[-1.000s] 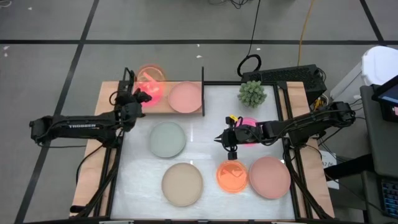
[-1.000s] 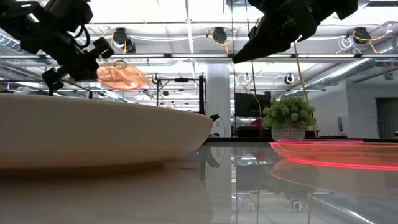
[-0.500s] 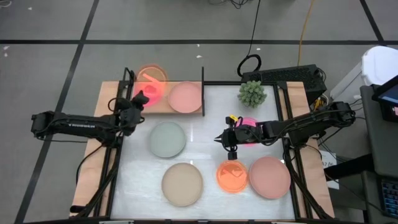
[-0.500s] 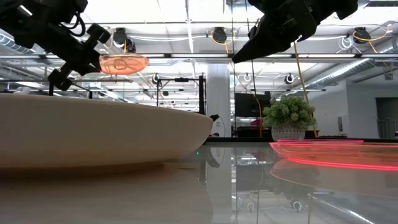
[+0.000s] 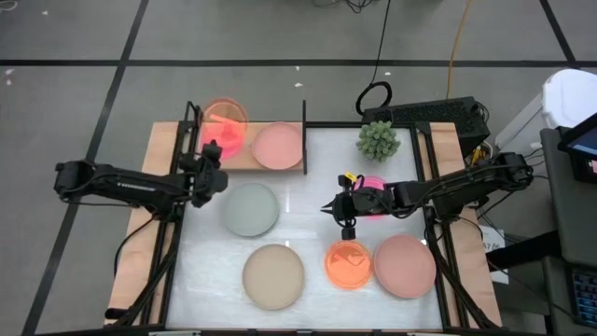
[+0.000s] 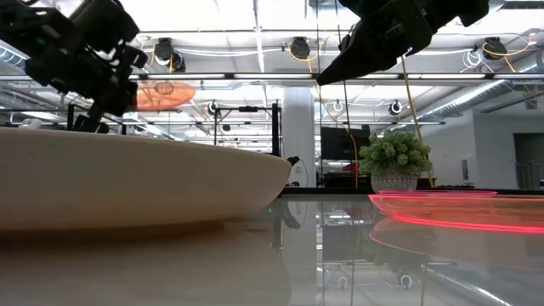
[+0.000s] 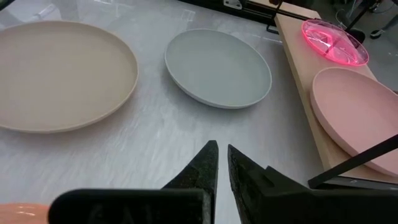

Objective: Place and stack plates onto a shelf
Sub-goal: Stack the left orange plate on top of the pink plate on the shelf

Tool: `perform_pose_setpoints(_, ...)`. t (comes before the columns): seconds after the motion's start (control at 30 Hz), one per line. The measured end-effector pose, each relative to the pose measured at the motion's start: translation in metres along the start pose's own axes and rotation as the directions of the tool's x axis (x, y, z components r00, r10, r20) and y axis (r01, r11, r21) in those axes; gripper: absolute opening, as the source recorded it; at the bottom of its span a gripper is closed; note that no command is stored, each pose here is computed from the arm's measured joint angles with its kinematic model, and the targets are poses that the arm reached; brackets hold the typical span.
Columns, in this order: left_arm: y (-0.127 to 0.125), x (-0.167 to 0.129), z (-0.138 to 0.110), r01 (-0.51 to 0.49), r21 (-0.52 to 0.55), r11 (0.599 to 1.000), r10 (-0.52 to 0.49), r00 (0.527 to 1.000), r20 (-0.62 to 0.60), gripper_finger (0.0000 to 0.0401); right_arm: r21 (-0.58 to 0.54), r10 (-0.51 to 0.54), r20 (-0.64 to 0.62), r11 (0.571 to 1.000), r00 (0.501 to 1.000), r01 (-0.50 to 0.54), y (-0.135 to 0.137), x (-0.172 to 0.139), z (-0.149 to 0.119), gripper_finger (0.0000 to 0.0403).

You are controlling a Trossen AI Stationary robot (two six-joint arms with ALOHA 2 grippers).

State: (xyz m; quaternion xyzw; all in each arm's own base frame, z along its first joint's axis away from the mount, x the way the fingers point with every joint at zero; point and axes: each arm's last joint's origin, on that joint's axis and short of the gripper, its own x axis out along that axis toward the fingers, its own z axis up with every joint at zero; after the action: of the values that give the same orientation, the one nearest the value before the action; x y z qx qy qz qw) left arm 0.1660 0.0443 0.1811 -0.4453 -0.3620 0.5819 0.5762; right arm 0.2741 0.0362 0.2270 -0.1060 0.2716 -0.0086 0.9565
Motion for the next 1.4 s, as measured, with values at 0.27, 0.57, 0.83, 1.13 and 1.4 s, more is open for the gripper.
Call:
perform_pose_setpoints(0.27, 0.018, 0.018, -0.003, -0.114, 0.029, 0.993, 0.114, 0.993, -0.007, 0.0008, 0.001, 0.0, 0.0, 1.0, 1.0, 0.0, 0.0, 0.0, 0.0, 0.002)
perform_pose_setpoints(0.57, 0.028, 0.023, 0.0, -0.178, -0.02, 0.984, 0.178, 0.984, -0.008, 0.0008, -0.004, 0.006, 0.001, 1.0, 1.0, -0.006, 0.002, 0.0, 0.0, 0.002)
perform_pose_setpoints(0.83, 0.031, 0.025, 0.002, -0.201, 0.015, 0.98, 0.201, 0.98, 0.008, 0.0008, -0.004, 0.006, 0.001, 1.0, 1.0, -0.006, 0.002, 0.0, 0.0, 0.002)
perform_pose_setpoints(1.13, 0.035, 0.025, 0.005, -0.223, 0.012, 0.975, 0.223, 0.975, 0.024, 0.0008, -0.002, 0.006, 0.001, 1.0, 1.0, -0.006, 0.002, 0.0, 0.0, 0.002)
perform_pose_setpoints(1.4, 0.037, 0.031, 0.007, -0.291, 0.052, 0.955, 0.293, 0.956, -0.02, 0.0015, -0.002, 0.007, 0.002, 1.0, 1.0, -0.007, 0.002, 0.0, 0.0, 0.002)
